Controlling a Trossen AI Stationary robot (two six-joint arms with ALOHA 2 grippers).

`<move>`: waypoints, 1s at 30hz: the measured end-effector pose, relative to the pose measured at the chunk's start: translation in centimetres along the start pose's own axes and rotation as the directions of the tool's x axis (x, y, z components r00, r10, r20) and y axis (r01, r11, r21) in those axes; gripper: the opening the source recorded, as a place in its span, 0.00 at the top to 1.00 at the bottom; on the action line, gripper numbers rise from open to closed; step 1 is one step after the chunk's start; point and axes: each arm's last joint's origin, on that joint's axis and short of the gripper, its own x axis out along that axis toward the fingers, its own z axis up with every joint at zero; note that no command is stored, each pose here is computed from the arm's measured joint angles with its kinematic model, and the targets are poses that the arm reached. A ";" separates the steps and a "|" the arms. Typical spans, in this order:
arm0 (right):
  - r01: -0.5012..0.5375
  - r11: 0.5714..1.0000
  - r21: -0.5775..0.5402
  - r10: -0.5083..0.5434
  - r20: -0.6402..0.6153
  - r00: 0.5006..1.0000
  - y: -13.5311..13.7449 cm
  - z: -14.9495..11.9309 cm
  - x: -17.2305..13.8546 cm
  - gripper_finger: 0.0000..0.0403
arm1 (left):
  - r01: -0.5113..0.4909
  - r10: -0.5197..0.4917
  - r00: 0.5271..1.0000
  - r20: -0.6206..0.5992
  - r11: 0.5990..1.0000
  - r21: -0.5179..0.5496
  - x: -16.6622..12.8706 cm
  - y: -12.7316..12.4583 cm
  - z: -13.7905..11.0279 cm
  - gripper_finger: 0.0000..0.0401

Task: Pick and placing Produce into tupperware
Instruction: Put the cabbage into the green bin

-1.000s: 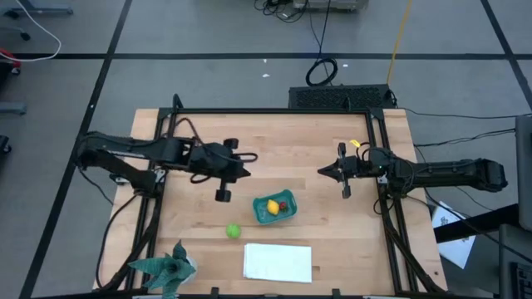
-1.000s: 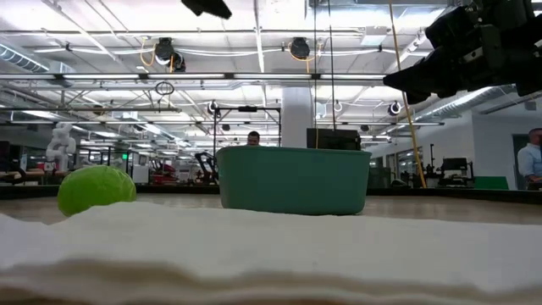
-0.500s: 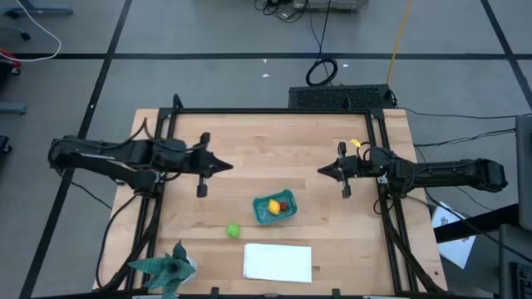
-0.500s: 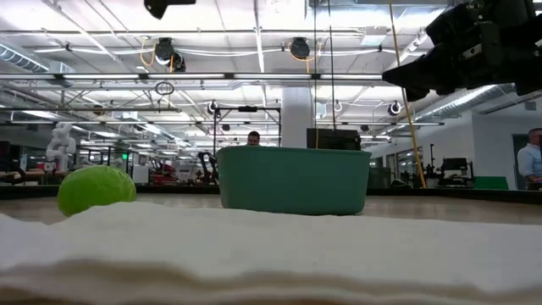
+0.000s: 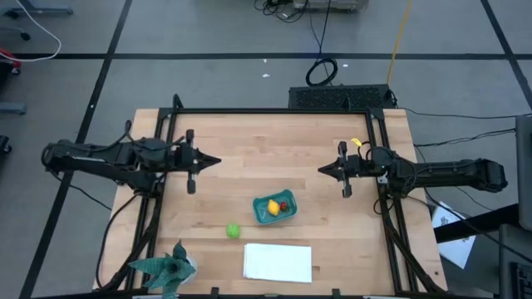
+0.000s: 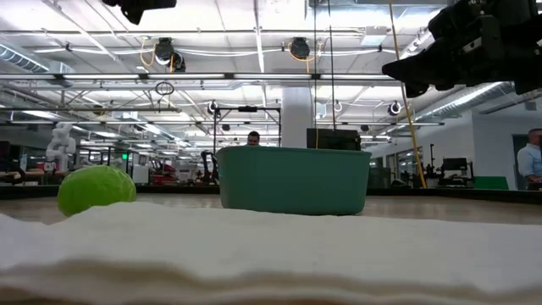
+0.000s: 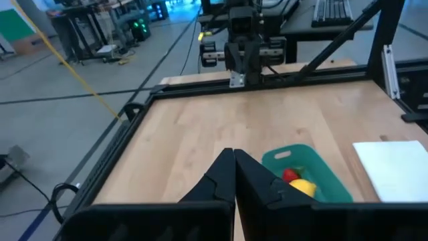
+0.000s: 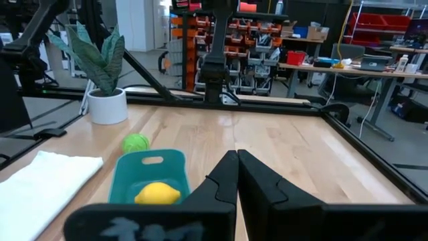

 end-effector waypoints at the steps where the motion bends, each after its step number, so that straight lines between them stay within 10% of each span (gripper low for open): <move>1: 0.000 1.000 0.000 0.000 -0.001 1.000 0.0 0.0 0.0 1.00 | 0.001 -0.001 1.000 0.010 1.000 -0.002 -0.2 0.0 -0.1 1.00; 30: -0.111 0.992 0.052 0.106 0.091 0.990 0.5 1.1 -1.0 1.00 | 0.008 0.012 0.960 0.280 0.997 -0.071 -4.4 -0.2 -8.0 1.00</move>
